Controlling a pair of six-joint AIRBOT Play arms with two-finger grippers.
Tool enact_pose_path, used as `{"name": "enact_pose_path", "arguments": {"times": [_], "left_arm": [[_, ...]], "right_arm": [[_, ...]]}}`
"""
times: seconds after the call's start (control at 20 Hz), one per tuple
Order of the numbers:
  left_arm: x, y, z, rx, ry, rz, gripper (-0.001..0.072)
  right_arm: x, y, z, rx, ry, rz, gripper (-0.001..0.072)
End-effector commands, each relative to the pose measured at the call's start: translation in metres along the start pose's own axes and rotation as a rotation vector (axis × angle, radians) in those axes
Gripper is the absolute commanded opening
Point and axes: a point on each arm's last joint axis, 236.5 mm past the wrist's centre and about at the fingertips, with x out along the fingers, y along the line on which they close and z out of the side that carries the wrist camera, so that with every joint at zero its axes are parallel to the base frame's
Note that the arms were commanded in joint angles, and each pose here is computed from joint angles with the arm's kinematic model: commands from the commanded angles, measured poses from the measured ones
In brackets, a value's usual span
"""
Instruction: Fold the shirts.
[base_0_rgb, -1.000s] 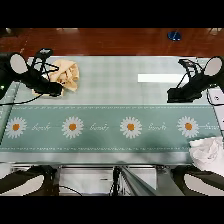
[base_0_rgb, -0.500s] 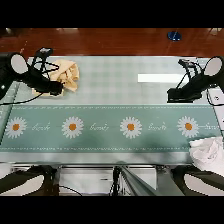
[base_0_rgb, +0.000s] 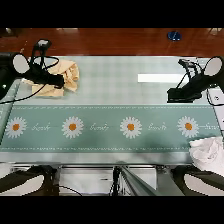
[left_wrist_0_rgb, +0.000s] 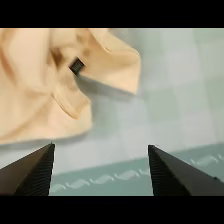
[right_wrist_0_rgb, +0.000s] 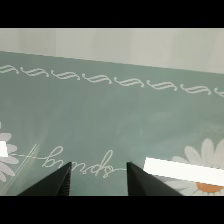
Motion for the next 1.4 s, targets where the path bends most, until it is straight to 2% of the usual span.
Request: {"name": "enact_pose_path", "arguments": {"times": [0.0, 0.1, 0.15, 0.25, 0.55, 0.75, 1.05, 1.15, 1.2, 1.25, 1.35], "left_arm": [[-0.013, 0.040, 0.066, -0.004, -0.286, 0.122, 0.0679], [-0.018, 0.055, 0.079, 0.005, -0.347, 0.150, 0.0685], [-0.018, 0.063, 0.081, 0.006, -0.359, 0.163, 0.0720], [-0.009, 0.076, 0.080, -0.013, -0.359, 0.178, 0.0720], [0.069, 0.104, 0.039, -0.101, -0.196, 0.178, 0.0720], [0.113, 0.109, 0.016, -0.225, -0.134, 0.144, 0.0720], [0.158, 0.108, -0.009, -0.239, -0.060, 0.127, 0.0719], [0.160, 0.110, -0.005, -0.240, -0.059, 0.128, 0.0559], [0.157, 0.111, -0.001, -0.241, -0.066, 0.129, 0.0168], [0.151, 0.111, 0.005, -0.246, -0.071, 0.129, 0.0023], [0.124, 0.113, 0.028, -0.240, -0.092, 0.133, 0.0023]], "right_arm": [[0.000, 0.000, 0.002, -0.001, -0.008, -0.002, 0.0425], [0.000, 0.000, 0.003, -0.001, -0.012, -0.002, 0.0425], [0.000, 0.000, 0.004, -0.001, -0.017, -0.002, 0.0425], [0.000, 0.000, 0.008, 0.000, -0.032, -0.002, 0.0425], [0.000, 0.000, 0.011, 0.005, -0.048, 0.001, 0.0425], [0.000, 0.002, 0.014, 0.013, -0.060, 0.006, 0.0424], [-0.001, 0.002, 0.015, 0.021, -0.063, 0.008, 0.0425], [0.000, 0.002, 0.015, 0.021, -0.063, 0.008, 0.0424], [-0.001, 0.002, 0.015, 0.021, -0.064, 0.008, 0.0425], [-0.001, 0.002, 0.015, 0.021, -0.064, 0.008, 0.0425], [-0.001, 0.002, 0.015, 0.020, -0.064, 0.007, 0.0425]]}}
